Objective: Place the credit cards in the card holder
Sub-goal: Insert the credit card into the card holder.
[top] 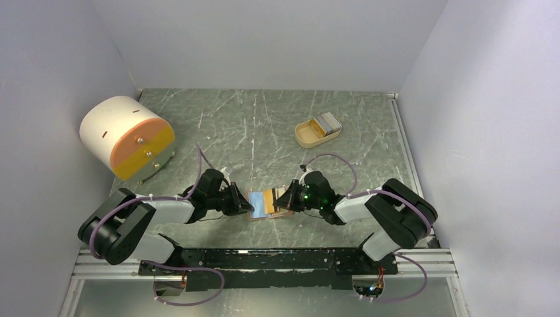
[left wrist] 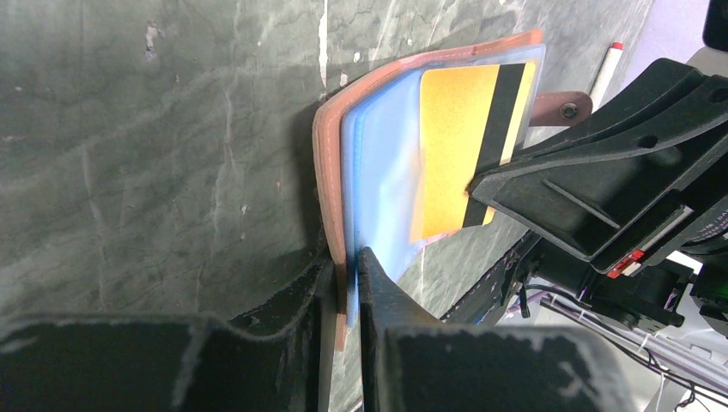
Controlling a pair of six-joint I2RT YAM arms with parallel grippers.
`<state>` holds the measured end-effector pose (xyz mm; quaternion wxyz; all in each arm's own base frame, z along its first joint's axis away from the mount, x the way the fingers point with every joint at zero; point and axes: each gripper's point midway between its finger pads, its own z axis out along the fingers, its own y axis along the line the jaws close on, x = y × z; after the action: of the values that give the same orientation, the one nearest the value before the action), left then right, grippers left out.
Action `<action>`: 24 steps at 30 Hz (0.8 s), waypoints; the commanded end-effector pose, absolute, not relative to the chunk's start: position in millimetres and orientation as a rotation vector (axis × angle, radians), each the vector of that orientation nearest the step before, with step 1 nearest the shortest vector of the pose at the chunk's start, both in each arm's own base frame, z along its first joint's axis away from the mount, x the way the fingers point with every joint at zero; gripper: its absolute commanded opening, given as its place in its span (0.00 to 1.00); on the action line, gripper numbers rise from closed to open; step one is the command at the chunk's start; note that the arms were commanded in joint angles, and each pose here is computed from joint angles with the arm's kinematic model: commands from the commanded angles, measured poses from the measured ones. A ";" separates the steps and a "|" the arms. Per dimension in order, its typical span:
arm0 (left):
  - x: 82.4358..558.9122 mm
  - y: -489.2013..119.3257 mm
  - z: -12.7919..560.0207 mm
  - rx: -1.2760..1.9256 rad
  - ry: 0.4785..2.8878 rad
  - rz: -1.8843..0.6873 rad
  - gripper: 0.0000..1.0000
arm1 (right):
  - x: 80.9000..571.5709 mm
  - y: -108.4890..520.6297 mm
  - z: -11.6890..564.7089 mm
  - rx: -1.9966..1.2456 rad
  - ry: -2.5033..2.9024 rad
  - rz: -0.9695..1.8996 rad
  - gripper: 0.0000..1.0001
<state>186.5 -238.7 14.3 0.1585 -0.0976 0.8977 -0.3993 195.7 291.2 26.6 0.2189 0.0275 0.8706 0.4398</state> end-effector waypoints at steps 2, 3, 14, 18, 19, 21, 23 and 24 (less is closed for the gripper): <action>187.0 -235.1 9.6 -0.286 2.575 -1.107 0.18 | 176.4 275.8 1.9 0.134 2.530 1.134 0.00; 186.7 -235.1 9.3 -0.286 2.577 -1.107 0.18 | 175.3 274.8 1.6 0.141 2.534 1.131 0.00; 186.9 -235.1 9.6 -0.290 2.573 -1.109 0.18 | 171.8 265.7 -2.0 0.176 2.550 1.090 0.00; 187.0 -235.3 9.5 -0.290 2.575 -1.108 0.18 | 170.2 267.8 -6.0 0.183 2.567 1.099 0.00; 187.4 -235.5 10.1 -0.289 2.573 -1.110 0.18 | 169.0 268.5 -7.4 0.182 2.575 1.104 0.00; 187.6 -235.1 10.4 -0.290 2.571 -1.108 0.18 | 169.6 270.5 -6.8 0.174 2.575 1.111 0.00; 188.0 -235.4 10.7 -0.288 2.571 -1.108 0.18 | 169.9 273.4 -3.8 0.159 2.564 1.131 0.00; 187.8 -235.7 10.6 -0.287 2.573 -1.109 0.18 | 170.2 275.1 -2.4 0.151 2.560 1.140 0.00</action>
<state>186.6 -238.7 14.4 0.1587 -0.0978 0.8976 -0.3994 187.3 283.3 20.0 0.2015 0.0617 0.8772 0.4315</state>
